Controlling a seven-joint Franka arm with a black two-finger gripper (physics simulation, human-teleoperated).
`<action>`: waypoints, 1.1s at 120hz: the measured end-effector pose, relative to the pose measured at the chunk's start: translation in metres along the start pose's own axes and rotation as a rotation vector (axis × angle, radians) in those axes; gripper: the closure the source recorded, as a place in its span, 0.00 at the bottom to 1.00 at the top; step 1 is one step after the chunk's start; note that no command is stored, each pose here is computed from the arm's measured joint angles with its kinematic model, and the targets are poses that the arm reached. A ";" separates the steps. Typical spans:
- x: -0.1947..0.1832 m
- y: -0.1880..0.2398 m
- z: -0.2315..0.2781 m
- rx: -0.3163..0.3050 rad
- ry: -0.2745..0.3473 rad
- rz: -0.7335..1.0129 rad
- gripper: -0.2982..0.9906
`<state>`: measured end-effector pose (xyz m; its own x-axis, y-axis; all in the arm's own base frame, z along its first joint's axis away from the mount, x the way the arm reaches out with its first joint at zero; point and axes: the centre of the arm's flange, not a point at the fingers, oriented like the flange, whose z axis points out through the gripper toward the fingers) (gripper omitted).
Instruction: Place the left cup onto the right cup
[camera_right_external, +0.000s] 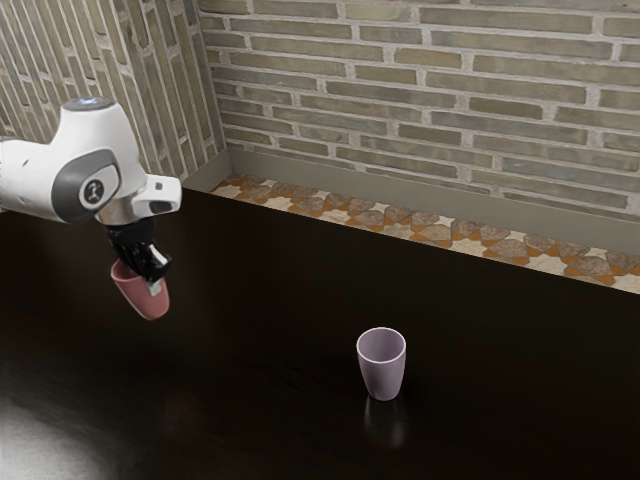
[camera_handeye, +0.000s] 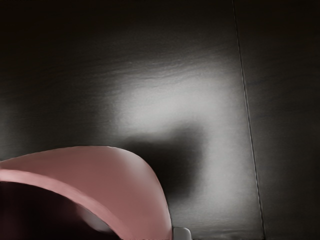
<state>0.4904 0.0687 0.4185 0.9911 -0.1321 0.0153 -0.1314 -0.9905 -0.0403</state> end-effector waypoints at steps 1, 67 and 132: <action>0.000 0.002 0.000 -0.002 -0.001 0.002 0.84; 0.025 0.103 -0.058 -0.030 -0.024 0.160 0.84; 0.066 0.200 -0.083 -0.041 0.001 0.323 0.84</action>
<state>0.5279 -0.1414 0.4943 0.8980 -0.4398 0.0094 -0.4398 -0.8981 -0.0034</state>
